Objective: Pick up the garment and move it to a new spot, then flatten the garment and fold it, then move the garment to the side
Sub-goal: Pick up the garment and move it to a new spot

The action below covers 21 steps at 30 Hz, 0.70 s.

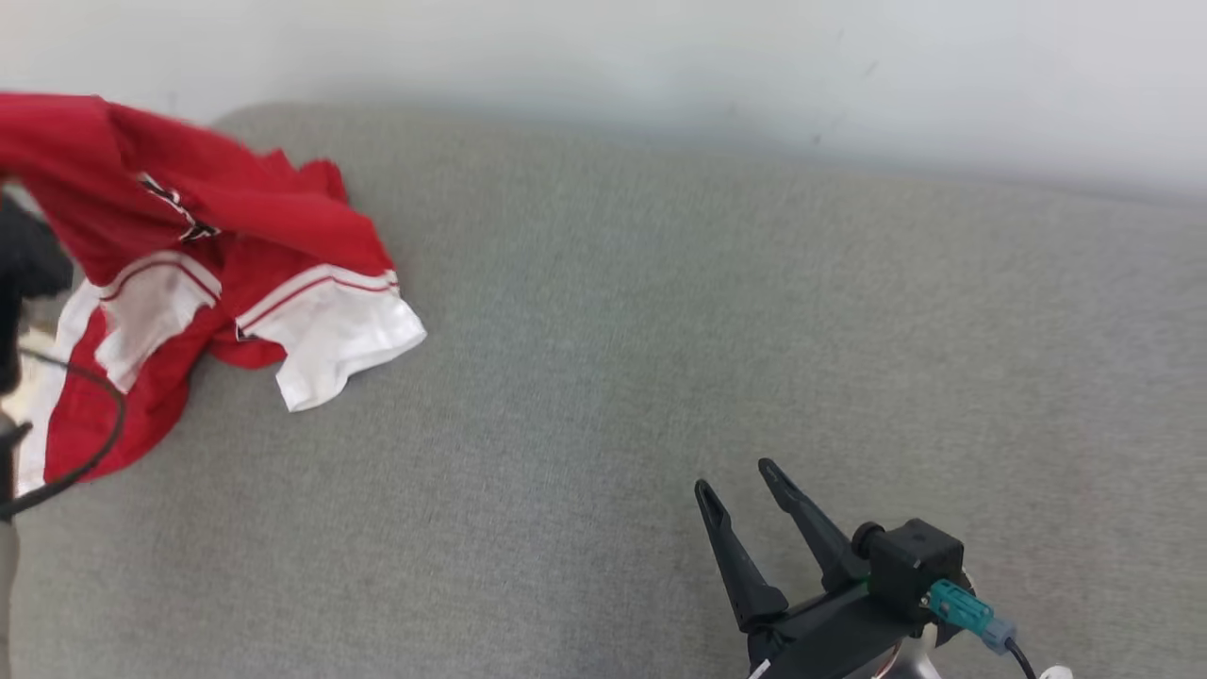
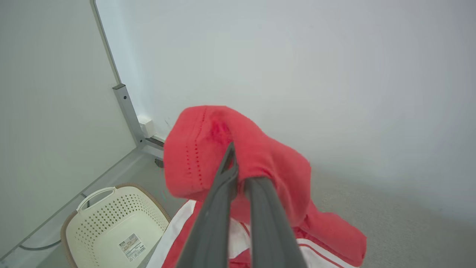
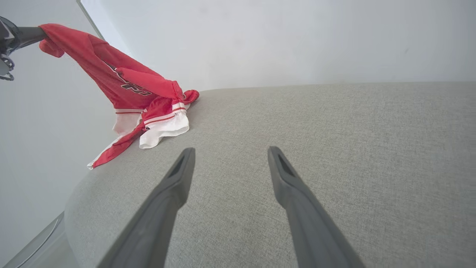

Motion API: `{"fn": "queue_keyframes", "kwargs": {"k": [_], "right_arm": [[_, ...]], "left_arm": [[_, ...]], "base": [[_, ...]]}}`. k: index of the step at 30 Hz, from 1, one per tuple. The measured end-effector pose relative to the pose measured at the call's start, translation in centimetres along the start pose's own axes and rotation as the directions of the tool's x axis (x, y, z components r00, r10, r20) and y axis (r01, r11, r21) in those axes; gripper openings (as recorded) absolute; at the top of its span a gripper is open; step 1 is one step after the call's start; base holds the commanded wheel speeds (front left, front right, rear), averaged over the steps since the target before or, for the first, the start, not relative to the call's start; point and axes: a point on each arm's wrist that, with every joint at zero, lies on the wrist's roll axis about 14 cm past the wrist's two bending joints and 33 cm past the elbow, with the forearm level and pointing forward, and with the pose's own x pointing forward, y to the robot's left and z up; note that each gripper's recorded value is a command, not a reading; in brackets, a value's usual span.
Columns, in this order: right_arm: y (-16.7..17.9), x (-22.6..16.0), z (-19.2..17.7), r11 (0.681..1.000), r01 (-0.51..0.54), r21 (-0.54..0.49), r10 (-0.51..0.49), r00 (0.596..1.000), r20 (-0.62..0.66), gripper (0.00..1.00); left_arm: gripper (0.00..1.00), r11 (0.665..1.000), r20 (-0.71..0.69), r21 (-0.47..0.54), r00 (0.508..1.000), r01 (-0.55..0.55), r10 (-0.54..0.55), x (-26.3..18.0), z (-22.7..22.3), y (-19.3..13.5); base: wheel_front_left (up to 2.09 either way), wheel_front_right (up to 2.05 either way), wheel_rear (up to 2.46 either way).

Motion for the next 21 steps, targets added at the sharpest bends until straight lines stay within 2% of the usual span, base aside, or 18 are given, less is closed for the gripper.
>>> {"fn": "queue_keyframes", "kwargs": {"k": [6, 11, 15, 21], "right_arm": [[-0.5, -1.4, 2.3, 0.999, 0.041, -0.012, -0.040, 0.995, 0.087, 1.00], [-2.1, -3.4, 3.7, 0.993, 0.120, -0.021, -0.116, 0.984, 0.136, 1.00], [-3.7, -5.3, 4.6, 0.981, 0.190, -0.028, -0.183, 0.969, 0.167, 1.00], [-5.7, -8.2, 6.2, 0.957, 0.287, -0.047, -0.271, 0.938, 0.216, 1.00]], "left_arm": [[0.00, 0.984, 0.178, 0.008, 0.969, 0.176, -0.174, -1.8, 7.9, -6.1], [0.00, 0.938, 0.304, 0.030, 0.890, 0.346, -0.339, -4.2, 12.7, -12.8], [0.00, 0.863, 0.392, 0.027, 0.788, 0.505, -0.474, -6.9, 15.4, -19.1], [0.00, 0.714, 0.473, 0.017, 0.624, 0.700, -0.622, -11.4, 17.3, -27.6]], "base": [[0.00, 0.00, 0.00], [0.00, 0.00, 0.00], [0.00, 0.00, 0.00], [0.00, 0.00, 0.00]]}}
